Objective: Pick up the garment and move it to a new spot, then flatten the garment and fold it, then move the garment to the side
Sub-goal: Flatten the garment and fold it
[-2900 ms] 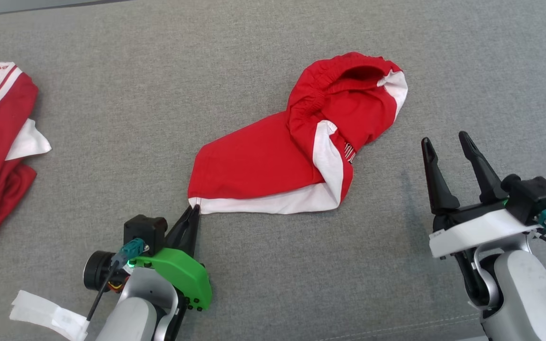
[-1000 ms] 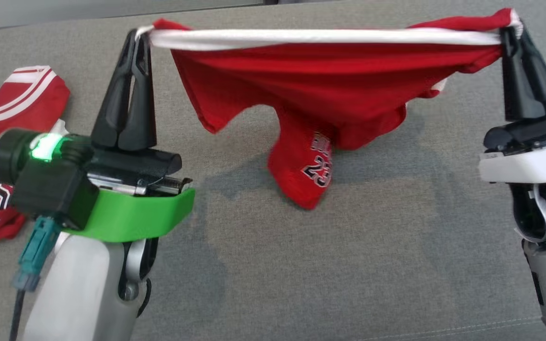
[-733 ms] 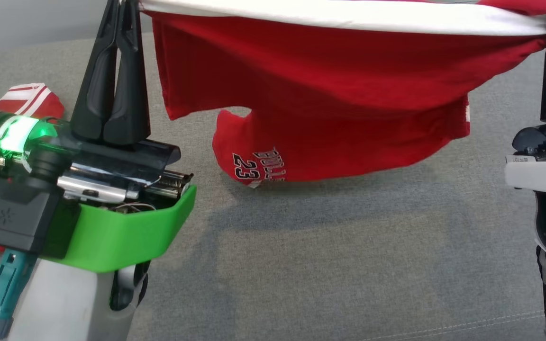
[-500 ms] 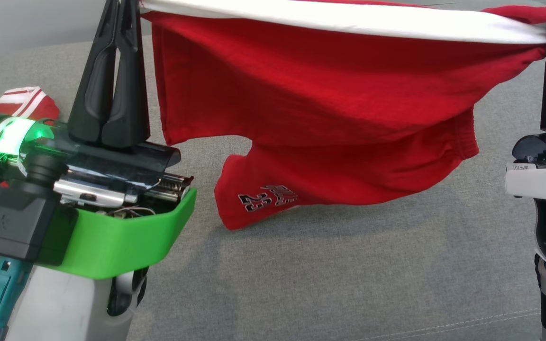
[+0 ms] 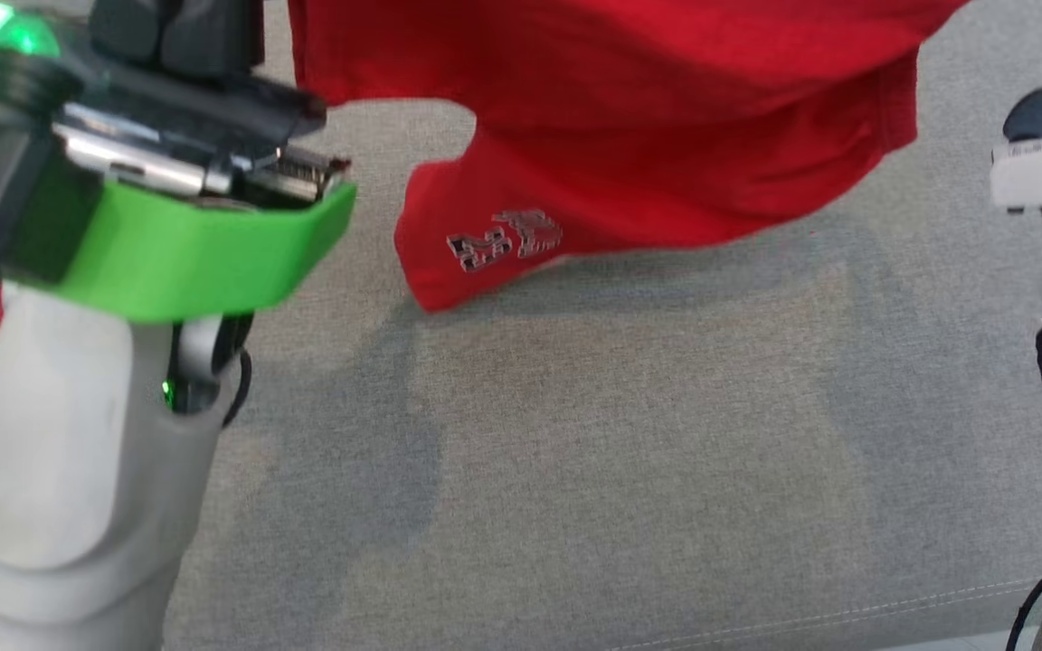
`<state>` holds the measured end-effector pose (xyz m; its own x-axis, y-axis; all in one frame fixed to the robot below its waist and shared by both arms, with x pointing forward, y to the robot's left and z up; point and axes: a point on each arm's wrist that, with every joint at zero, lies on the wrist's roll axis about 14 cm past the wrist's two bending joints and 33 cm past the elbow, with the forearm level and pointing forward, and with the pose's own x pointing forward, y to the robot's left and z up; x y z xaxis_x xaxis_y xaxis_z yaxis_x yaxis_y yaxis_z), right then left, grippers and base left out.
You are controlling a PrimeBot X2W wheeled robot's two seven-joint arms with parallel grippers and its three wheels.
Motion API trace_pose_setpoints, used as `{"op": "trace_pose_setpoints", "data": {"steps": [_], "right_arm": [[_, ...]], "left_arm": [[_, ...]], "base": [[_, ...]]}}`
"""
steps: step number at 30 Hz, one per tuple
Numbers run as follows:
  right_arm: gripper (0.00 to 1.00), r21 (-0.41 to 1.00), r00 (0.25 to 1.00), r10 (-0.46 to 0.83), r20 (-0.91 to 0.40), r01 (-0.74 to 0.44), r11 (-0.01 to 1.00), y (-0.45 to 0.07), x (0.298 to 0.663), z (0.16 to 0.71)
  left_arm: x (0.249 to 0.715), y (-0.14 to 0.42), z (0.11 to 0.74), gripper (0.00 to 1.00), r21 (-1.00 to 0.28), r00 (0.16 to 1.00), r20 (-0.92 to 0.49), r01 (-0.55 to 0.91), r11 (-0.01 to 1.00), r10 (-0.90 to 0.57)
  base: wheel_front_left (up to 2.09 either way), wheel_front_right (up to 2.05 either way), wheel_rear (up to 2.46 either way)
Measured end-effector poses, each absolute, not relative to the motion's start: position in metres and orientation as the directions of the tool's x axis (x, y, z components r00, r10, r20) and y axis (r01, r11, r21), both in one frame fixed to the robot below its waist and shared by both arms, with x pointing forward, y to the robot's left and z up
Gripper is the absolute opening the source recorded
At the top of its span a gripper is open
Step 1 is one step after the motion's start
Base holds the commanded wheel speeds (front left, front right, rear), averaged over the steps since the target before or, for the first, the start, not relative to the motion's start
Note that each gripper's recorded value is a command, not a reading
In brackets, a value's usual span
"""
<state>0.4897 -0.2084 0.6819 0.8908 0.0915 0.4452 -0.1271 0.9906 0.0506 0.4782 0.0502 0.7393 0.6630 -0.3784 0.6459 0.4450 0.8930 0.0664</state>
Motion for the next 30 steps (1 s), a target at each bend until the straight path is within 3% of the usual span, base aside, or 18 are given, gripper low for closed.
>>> {"op": "trace_pose_setpoints", "data": {"steps": [9, 14, 18, 23, 30], "right_arm": [[0.0, 0.07, 0.867, 0.135, 0.479, -0.192, 0.979, -0.191, 0.572, 0.698], [0.0, 0.124, 0.868, 0.135, 0.478, -0.219, 0.968, -0.172, 0.621, 0.687], [0.0, 0.157, 0.923, 0.135, 0.359, -0.203, 0.967, -0.163, 0.645, 0.644], [0.0, 0.194, 0.97, 0.138, 0.201, -0.178, 0.965, -0.156, 0.654, 0.587], [0.0, 0.238, 0.986, 0.16, 0.047, -0.166, 0.957, -0.149, 0.641, 0.515]], "left_arm": [[0.56, 0.039, 0.75, 0.0, 0.114, 0.642, 0.644, 0.457, 0.882, -0.416], [0.617, 0.044, 0.727, 0.0, 0.11, 0.722, 0.56, 0.42, 0.901, -0.406], [0.648, 0.048, 0.671, 0.0, 0.044, 0.823, 0.409, 0.414, 0.909, -0.394], [0.663, 0.056, 0.6, 0.0, -0.055, 0.904, 0.222, 0.385, 0.921, -0.364], [0.652, 0.069, 0.534, 0.0, -0.194, 0.943, 0.089, 0.332, 0.923, -0.32]], "base": [[0.0, 0.0, 0.0], [0.0, 0.0, 0.0], [0.0, 0.0, 0.0], [0.0, 0.0, 0.0], [0.0, 0.0, 0.0]]}}
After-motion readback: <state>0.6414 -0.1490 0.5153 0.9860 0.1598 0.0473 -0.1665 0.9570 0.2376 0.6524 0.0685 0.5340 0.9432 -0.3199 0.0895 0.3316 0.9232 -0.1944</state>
